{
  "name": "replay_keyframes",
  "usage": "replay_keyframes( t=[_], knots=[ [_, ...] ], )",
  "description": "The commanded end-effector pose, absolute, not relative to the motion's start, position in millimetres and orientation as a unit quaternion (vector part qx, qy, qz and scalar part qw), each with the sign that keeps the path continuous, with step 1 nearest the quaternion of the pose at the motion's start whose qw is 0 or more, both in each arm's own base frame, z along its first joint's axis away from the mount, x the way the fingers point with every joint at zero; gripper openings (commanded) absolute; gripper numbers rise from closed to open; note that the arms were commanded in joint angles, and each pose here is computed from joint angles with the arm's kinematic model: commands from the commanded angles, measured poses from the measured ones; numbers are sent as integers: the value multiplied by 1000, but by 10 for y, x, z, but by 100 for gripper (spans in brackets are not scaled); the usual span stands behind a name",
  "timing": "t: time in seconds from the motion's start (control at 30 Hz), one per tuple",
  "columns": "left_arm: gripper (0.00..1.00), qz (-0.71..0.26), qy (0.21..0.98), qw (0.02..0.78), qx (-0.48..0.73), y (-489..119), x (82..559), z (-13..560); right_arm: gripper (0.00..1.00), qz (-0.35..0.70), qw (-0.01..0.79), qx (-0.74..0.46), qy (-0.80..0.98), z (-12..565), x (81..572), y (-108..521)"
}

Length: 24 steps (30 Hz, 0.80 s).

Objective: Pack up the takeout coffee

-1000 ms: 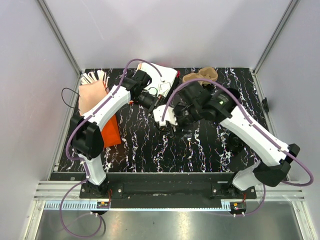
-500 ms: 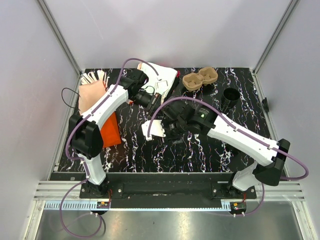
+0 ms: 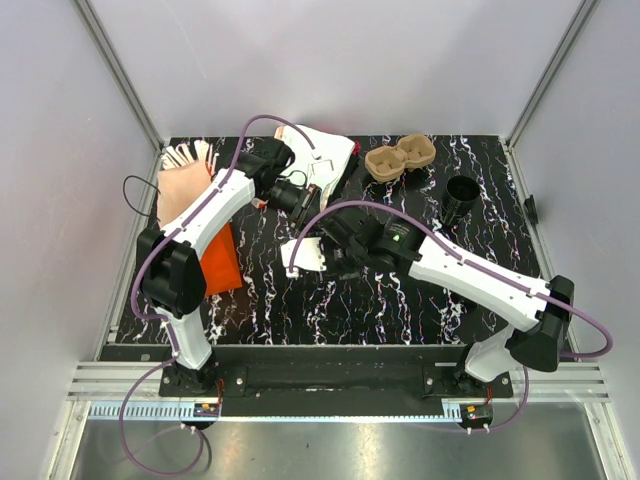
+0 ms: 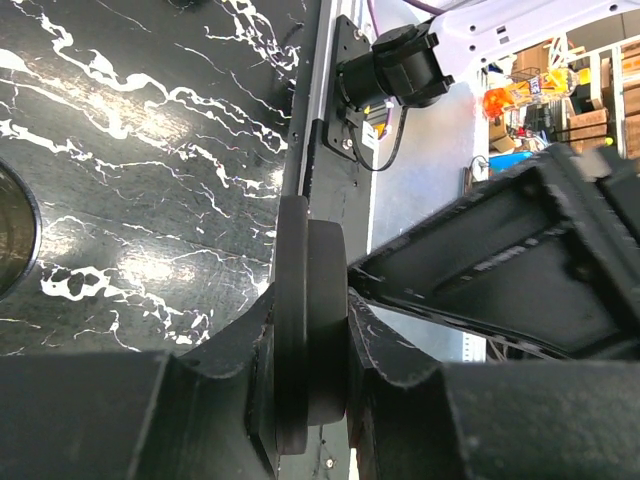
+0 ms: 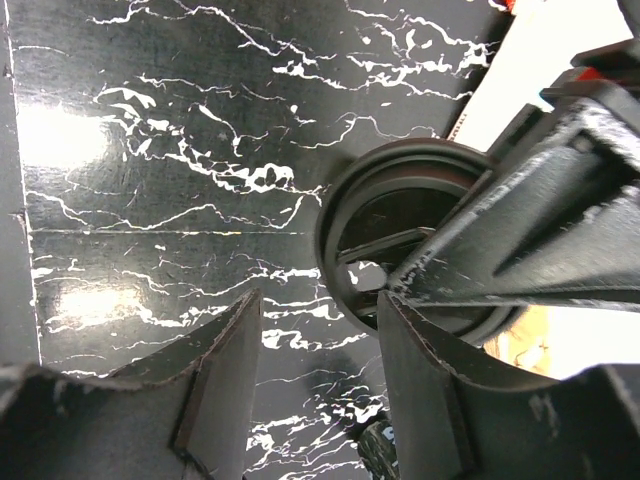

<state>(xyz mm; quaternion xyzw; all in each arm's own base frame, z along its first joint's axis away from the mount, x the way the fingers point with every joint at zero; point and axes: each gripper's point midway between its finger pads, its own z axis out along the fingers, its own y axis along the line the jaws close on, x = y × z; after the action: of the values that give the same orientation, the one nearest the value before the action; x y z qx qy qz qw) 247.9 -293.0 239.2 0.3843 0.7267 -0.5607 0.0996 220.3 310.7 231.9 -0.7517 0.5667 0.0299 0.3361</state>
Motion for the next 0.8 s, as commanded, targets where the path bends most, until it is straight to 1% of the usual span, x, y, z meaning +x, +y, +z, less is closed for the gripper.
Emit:
replay_keyframes(
  t=[0.0,0.17,0.3,0.43,0.57,0.63,0.7,0.77],
  knots=[
    [9,-585,703,102,391,-2962,2382,2553,55,22,359,-748,558,2361,2248,3183],
    [9,-587,702,100,390,-2967,2389,2542,55,26,363,-749,553,2385,2211,3217],
    [9,-587,703,100,390,-2965,2383,2543,54,5,364,-753,548,2327,2261,3227],
    [9,-588,701,100,391,-2964,2375,2551,50,-9,368,-753,545,2274,2313,3240],
    [9,-590,700,99,390,-2962,2364,2555,40,-30,375,-750,543,2253,2384,3228],
    [9,-591,699,101,391,-2963,2365,2567,37,-37,377,-751,541,2238,2406,3220],
    [9,-592,699,99,389,-2963,2362,2560,28,-43,378,-750,541,2231,2421,3209],
    [10,-592,698,100,391,-2964,2362,2571,22,-44,382,-749,540,2244,2431,3214]
  ],
)
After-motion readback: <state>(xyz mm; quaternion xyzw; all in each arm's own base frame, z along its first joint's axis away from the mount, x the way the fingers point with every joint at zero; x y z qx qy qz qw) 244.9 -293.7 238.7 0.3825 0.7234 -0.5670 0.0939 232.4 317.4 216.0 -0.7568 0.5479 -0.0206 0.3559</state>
